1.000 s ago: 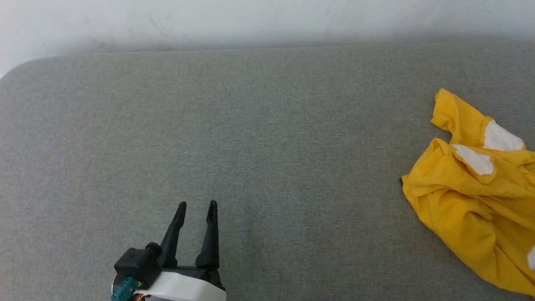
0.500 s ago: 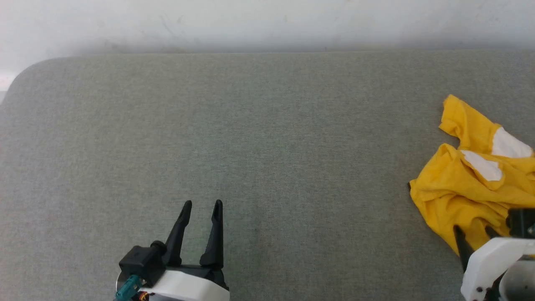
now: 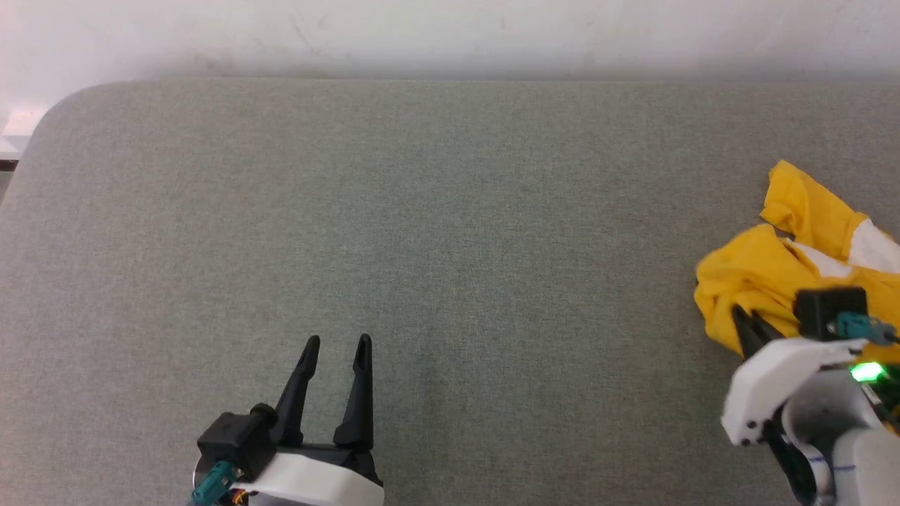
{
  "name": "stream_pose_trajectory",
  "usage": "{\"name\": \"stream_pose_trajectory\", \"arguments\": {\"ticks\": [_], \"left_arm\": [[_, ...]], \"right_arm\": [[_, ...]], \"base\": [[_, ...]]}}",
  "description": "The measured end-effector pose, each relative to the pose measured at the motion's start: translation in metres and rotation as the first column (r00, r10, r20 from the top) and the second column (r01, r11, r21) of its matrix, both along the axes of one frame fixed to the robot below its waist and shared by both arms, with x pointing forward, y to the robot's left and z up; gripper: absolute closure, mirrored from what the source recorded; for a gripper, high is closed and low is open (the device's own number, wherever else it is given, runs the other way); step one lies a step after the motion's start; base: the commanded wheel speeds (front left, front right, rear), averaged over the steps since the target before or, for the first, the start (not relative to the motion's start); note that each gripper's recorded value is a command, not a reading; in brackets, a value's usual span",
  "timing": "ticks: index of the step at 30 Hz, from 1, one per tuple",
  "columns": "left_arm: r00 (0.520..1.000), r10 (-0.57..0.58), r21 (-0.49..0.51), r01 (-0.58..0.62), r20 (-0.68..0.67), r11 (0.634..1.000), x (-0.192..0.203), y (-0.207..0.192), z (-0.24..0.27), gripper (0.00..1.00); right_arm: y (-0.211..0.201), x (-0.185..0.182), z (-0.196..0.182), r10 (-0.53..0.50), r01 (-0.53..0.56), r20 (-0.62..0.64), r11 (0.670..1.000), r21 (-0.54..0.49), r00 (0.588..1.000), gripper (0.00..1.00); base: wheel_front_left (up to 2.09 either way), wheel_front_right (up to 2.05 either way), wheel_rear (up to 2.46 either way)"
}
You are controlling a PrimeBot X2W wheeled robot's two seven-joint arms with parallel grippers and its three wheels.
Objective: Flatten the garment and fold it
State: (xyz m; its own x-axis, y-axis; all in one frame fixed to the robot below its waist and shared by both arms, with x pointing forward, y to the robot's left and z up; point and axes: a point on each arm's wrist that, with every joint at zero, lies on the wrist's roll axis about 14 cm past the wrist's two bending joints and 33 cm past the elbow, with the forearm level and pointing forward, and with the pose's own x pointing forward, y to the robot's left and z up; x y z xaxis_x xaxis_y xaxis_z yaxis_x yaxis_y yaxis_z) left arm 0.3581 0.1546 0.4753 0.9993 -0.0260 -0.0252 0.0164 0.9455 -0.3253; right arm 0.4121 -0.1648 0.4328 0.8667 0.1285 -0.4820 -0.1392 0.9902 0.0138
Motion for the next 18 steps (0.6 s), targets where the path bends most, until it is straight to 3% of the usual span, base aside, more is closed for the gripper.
{"name": "stream_pose_trajectory", "arguments": {"ticks": [3,6,9,12,14,15,18], "left_arm": [[1.000,0.001,-0.002,-0.001,0.000,1.000,0.000,0.000,0.000,0.00],[1.000,0.003,-0.007,-0.003,-0.002,1.000,0.000,0.000,0.000,0.00],[1.000,0.006,-0.010,-0.006,-0.006,1.000,-0.001,0.001,-0.001,0.00],[1.000,0.012,-0.013,-0.012,-0.011,1.000,-0.002,0.002,-0.003,0.00],[1.000,0.018,-0.014,-0.018,-0.013,1.000,-0.002,0.004,-0.003,0.00],[1.000,0.021,-0.014,-0.021,-0.012,1.000,-0.002,0.005,-0.003,0.00],[1.000,0.029,-0.012,-0.029,-0.007,0.999,0.000,0.007,-0.001,0.00]], "right_arm": [[0.036,0.009,0.020,0.088,-0.092,0.057,0.993,0.070,0.994,1.00],[0.084,0.002,0.027,0.223,-0.230,0.066,0.967,0.114,0.973,1.00],[0.140,-0.026,0.018,0.391,-0.386,0.005,0.904,0.183,0.920,1.00],[0.175,-0.065,-0.005,0.511,-0.469,-0.122,0.843,0.265,0.851,1.00],[0.180,-0.084,-0.022,0.556,-0.500,-0.198,0.822,0.273,0.807,0.51],[0.179,-0.085,-0.024,0.558,-0.500,-0.206,0.821,0.274,0.804,0.00],[0.177,-0.082,-0.025,0.556,-0.502,-0.199,0.823,0.267,0.807,0.00]], "base": [[0.00,0.00,0.00],[0.00,0.00,0.00],[0.00,0.00,0.00],[0.00,0.00,0.00],[0.00,0.00,0.00],[0.00,0.00,0.00],[0.00,0.00,0.00]]}}
